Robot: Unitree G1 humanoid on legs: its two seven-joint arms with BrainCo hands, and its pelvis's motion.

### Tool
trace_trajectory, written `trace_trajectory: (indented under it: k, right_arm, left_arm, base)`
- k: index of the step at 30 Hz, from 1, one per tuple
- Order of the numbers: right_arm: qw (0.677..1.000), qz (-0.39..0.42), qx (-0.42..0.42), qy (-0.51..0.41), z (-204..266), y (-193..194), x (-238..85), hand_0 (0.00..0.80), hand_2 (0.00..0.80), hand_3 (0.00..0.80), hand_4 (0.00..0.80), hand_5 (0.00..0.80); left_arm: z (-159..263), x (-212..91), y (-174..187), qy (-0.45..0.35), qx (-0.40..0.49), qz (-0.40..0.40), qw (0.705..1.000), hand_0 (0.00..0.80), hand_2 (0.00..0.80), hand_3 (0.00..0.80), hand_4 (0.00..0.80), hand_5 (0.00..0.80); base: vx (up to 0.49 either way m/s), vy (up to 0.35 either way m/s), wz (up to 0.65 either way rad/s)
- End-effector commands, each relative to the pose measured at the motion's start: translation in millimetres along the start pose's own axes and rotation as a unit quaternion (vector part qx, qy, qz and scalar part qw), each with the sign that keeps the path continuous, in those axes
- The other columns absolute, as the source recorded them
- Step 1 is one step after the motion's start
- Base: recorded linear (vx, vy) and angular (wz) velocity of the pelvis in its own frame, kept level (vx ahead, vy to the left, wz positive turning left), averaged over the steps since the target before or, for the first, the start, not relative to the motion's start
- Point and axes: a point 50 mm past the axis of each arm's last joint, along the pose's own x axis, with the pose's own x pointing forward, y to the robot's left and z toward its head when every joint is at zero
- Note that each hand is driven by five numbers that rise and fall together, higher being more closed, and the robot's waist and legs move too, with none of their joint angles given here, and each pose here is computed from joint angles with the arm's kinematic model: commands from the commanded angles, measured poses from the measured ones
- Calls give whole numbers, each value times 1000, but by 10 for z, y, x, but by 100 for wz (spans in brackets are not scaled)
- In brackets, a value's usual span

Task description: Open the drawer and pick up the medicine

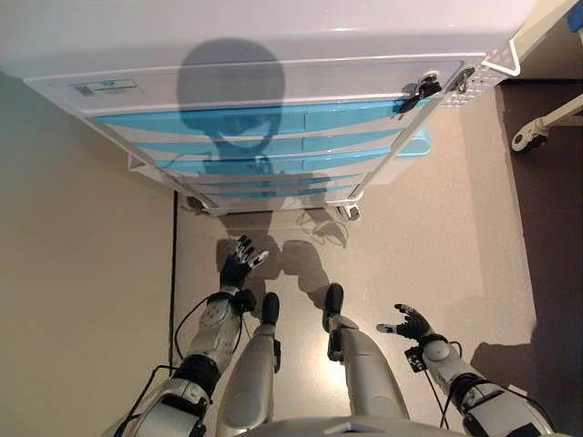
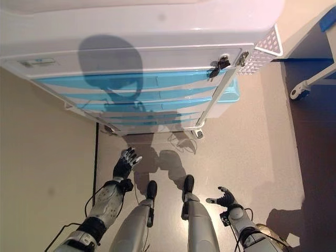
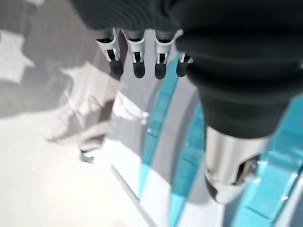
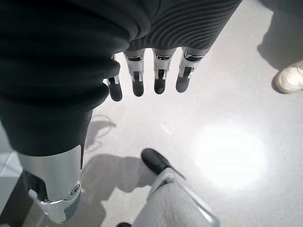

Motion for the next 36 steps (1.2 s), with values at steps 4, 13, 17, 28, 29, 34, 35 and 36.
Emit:
trace_trajectory:
  k: [4, 13, 17, 28, 29, 34, 35, 36]
  right_arm:
    - [1000, -6, 0, -8, -92, 2, -52, 0, 0, 0, 0, 0]
    - [1000, -4, -6, 4, -137, 4, -59, 0, 0, 0, 0, 0]
    - [1000, 3, -11, 3, -142, 12, -62, 0, 0, 0, 0, 0]
    - [1000, 24, -9, -1, -134, 35, -64, 0, 0, 0, 0, 0]
    - [1000, 25, -7, -2, -133, 39, -65, 0, 0, 0, 0, 0]
    - [1000, 30, -6, 2, -158, 30, -70, 0, 0, 0, 0, 0]
    - [1000, 31, -6, 2, -160, 27, -70, 0, 0, 0, 0, 0]
    - [999, 31, -6, 4, -165, 25, -71, 0, 0, 0, 0, 0]
  left_arm:
    - [380, 154, -336, -105, -172, -32, 979, 0, 0, 0, 0, 0]
    - [630, 277, -629, -143, -299, -72, 941, 0, 0, 0, 0, 0]
    - [664, 317, -688, -143, -323, -89, 931, 0, 0, 0, 0, 0]
    - [835, 334, -932, -157, -338, -180, 910, 0, 0, 0, 0, 0]
    - [855, 328, -945, -162, -336, -186, 909, 0, 0, 0, 0, 0]
    - [933, 306, -974, -177, -331, -206, 904, 0, 0, 0, 0, 0]
    - [958, 301, -975, -182, -330, -212, 902, 0, 0, 0, 0, 0]
    - [970, 293, -983, -184, -329, -218, 900, 0, 0, 0, 0, 0]
  base:
    - [-15, 22, -8]
    - [2, 20, -13]
    - [22, 14, -12]
    - [19, 1, -9]
    - [10, -15, -8]
    - [0, 0, 0]
    - [0, 0, 0]
    - [0, 0, 0]
